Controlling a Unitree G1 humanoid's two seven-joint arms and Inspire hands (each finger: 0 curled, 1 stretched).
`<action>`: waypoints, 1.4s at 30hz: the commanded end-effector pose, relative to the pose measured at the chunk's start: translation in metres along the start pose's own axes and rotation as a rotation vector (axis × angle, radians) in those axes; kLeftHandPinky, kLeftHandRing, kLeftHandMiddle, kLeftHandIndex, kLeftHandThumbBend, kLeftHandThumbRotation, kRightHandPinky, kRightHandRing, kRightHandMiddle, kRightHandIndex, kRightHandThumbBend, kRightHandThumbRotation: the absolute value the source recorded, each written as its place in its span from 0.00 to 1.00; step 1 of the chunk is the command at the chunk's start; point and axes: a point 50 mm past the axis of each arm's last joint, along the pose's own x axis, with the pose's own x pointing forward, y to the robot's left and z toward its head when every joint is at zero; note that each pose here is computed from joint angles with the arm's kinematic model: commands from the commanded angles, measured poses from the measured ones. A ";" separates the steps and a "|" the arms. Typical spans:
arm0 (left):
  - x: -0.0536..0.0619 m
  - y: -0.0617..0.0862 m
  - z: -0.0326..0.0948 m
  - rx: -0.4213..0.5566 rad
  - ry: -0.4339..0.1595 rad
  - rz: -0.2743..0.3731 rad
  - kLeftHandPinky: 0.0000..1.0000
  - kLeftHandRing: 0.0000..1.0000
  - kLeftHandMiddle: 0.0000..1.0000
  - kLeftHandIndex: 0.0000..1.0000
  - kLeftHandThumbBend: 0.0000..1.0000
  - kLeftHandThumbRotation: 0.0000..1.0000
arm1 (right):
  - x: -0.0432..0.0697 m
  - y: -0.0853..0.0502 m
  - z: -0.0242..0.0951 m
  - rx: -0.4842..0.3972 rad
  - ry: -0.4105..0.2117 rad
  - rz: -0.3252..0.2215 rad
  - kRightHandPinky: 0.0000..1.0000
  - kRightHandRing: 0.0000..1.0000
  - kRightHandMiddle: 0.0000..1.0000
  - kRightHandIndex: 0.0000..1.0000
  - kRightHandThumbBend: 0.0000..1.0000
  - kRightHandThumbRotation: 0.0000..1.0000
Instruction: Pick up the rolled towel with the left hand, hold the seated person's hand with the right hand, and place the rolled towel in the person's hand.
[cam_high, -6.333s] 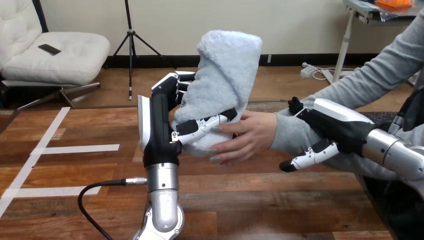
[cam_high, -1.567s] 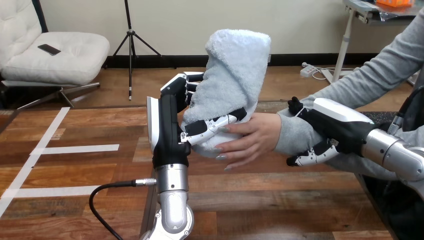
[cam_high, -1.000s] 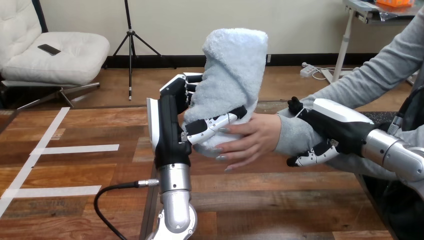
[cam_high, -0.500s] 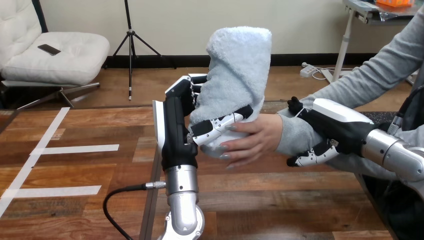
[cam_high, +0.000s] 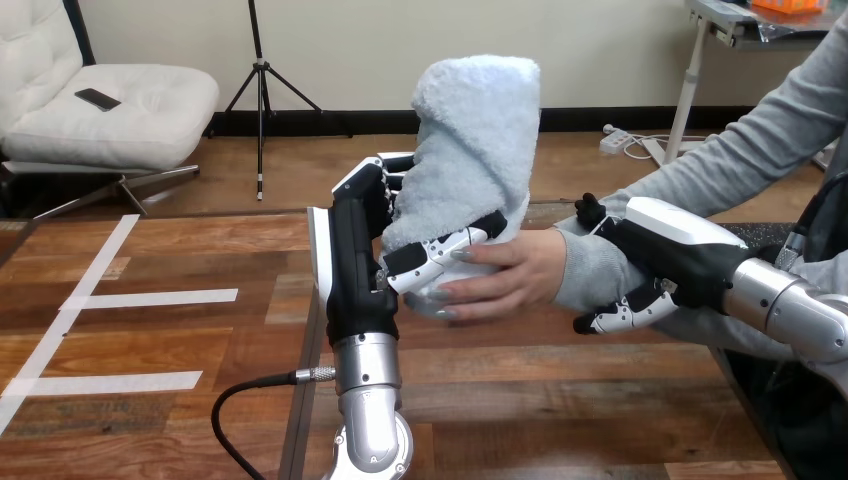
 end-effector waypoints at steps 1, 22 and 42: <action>0.017 -0.037 0.026 -0.099 -0.095 -0.069 0.31 0.35 0.40 0.42 0.55 0.00 | 0.005 -0.019 0.014 -0.016 -0.078 -0.089 0.14 0.18 0.24 0.26 0.58 0.00; 0.016 -0.040 0.025 -0.103 -0.082 -0.078 0.32 0.35 0.40 0.42 0.55 0.00 | 0.005 -0.019 0.013 -0.018 -0.070 -0.085 0.14 0.18 0.24 0.26 0.57 0.00; 0.017 -0.040 0.026 -0.108 -0.084 -0.088 0.32 0.36 0.41 0.42 0.56 0.00 | 0.005 -0.018 0.013 -0.018 -0.066 -0.085 0.15 0.19 0.25 0.27 0.58 0.00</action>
